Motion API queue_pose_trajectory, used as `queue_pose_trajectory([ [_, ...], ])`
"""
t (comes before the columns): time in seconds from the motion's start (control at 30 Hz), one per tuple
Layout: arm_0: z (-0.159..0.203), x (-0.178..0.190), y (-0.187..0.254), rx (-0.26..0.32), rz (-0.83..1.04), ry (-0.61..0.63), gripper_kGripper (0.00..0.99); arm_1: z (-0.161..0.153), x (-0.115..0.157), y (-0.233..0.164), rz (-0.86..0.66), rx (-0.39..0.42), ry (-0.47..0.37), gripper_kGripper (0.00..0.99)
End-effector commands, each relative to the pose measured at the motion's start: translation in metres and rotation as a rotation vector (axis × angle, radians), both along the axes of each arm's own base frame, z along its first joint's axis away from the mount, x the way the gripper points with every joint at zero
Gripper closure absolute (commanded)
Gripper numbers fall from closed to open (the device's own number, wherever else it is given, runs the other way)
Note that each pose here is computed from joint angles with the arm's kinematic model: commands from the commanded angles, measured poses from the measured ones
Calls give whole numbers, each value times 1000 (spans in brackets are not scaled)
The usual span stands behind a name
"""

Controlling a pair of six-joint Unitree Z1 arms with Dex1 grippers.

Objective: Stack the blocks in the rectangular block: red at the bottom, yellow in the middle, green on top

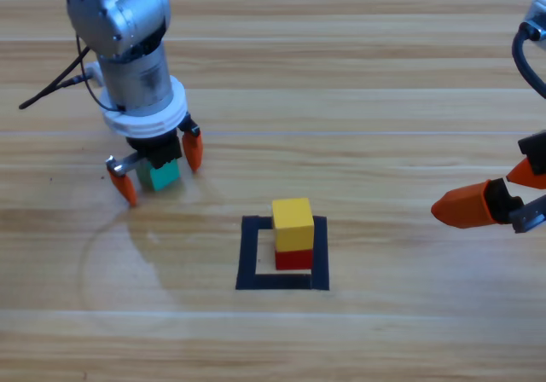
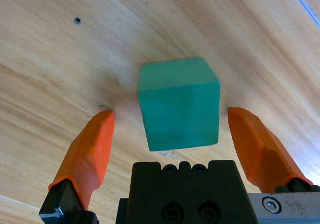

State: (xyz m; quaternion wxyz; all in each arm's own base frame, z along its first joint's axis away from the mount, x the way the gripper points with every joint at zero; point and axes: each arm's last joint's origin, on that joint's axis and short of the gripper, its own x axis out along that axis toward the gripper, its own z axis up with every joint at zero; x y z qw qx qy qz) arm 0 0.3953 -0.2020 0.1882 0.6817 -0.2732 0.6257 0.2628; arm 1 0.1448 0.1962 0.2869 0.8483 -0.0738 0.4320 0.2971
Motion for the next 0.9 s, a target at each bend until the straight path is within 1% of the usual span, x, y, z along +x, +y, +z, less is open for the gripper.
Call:
queue_pose_trajectory([
  [0.03, -5, 5, 15, -11, 36, 9, 27, -2, 2, -9, -33, 0, -7, 1],
  [0.27, -5, 8, 18, -14, 37, 2, 33, -2, 2, -9, -36, 3, -6, 1],
  [0.33, -4, 8, 18, -13, 36, 0, 62, -2, 2, -9, -36, 2, -5, 1],
  [0.47, -5, 7, 18, -8, 24, -1, 165, -2, 2, -9, -37, 3, -7, 1],
  [0.57, -6, 8, 17, -7, 16, -4, 226, -2, 2, -9, -37, 1, -6, 1],
  [0.6, -6, 9, 16, -7, 15, -4, 229, -2, 2, -9, -36, 2, -5, 1],
  [0.67, -5, 8, 15, -6, 12, -8, 281, -2, 2, -9, -37, 1, -6, 1],
  [0.77, -4, 8, 15, 14, 6, -21, 442, -2, 2, -9, -37, 3, -7, 1],
  [0.8, -2, 8, 16, 24, -1, -23, 551, -2, 2, -9, -36, 3, -6, 1],
  [0.83, 0, 7, 17, 32, -7, -28, 634, -2, 2, -9, -37, 1, -6, 1],
  [0.87, 3, 7, 18, 39, -22, -32, 751, -2, 2, -9, -38, 2, -5, 1],
  [0.9, 6, 6, 18, 42, -38, -32, 832, -2, 2, -9, -38, 3, -6, 1],
])
